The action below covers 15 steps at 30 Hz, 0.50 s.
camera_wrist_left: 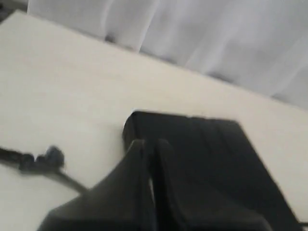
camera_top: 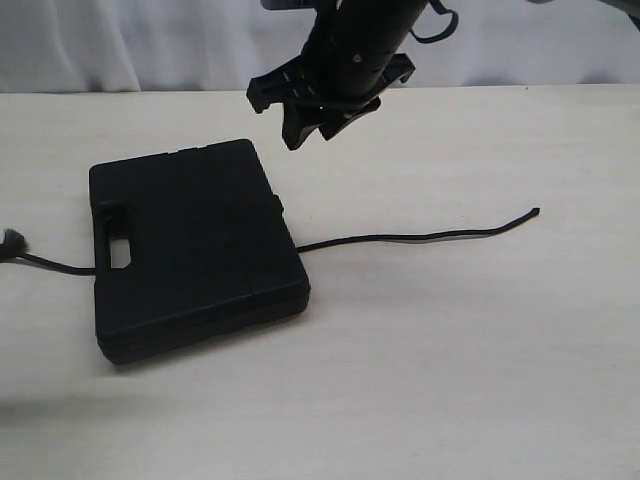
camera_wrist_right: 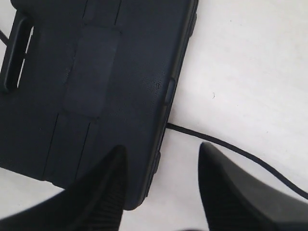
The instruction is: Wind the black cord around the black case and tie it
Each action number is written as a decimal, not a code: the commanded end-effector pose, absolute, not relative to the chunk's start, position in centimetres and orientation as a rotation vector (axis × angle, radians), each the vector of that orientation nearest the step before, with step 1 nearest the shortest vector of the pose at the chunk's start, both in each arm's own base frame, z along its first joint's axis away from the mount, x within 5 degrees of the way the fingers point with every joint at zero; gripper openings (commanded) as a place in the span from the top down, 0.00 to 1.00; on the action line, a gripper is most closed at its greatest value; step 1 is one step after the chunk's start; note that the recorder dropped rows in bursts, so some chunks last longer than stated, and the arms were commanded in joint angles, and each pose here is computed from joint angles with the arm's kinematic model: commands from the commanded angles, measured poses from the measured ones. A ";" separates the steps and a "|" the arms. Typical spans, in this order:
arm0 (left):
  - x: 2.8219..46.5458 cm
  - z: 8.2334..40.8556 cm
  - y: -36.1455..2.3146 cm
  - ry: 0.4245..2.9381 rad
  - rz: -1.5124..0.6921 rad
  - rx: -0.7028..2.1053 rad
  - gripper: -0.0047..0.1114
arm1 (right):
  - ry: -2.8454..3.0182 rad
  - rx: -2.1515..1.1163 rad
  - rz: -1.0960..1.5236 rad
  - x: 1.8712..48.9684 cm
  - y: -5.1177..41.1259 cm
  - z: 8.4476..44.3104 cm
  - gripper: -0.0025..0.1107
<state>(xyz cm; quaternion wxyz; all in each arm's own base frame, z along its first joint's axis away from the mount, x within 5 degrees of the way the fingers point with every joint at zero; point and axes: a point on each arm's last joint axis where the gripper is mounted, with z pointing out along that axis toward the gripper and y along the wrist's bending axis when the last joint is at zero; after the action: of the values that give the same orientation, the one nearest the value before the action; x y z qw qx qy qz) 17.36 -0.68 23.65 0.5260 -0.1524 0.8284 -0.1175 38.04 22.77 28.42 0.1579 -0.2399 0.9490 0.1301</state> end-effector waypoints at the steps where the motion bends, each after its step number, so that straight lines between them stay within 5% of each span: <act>1: 21.8 19.9 -1.0 2.245 -0.237 -0.406 0.71 | 2.714 -0.695 0.355 38.0 22.5 28.8 0.58; 3: 23.9 17.5 -1.1 2.441 -0.196 -0.432 0.60 | 2.712 -0.701 0.354 38.0 22.5 28.8 0.58; 15: 28.9 14.0 -2.1 2.587 -0.264 -0.439 0.60 | 2.702 -0.700 0.355 38.0 22.5 28.8 0.58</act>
<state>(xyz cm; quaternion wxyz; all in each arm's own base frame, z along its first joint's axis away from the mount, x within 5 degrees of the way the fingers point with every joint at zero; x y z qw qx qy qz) 28.19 -1.87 14.13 0.2427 -0.1594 0.9531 -0.0850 37.95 22.71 28.38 0.1524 -0.2420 0.9497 0.1274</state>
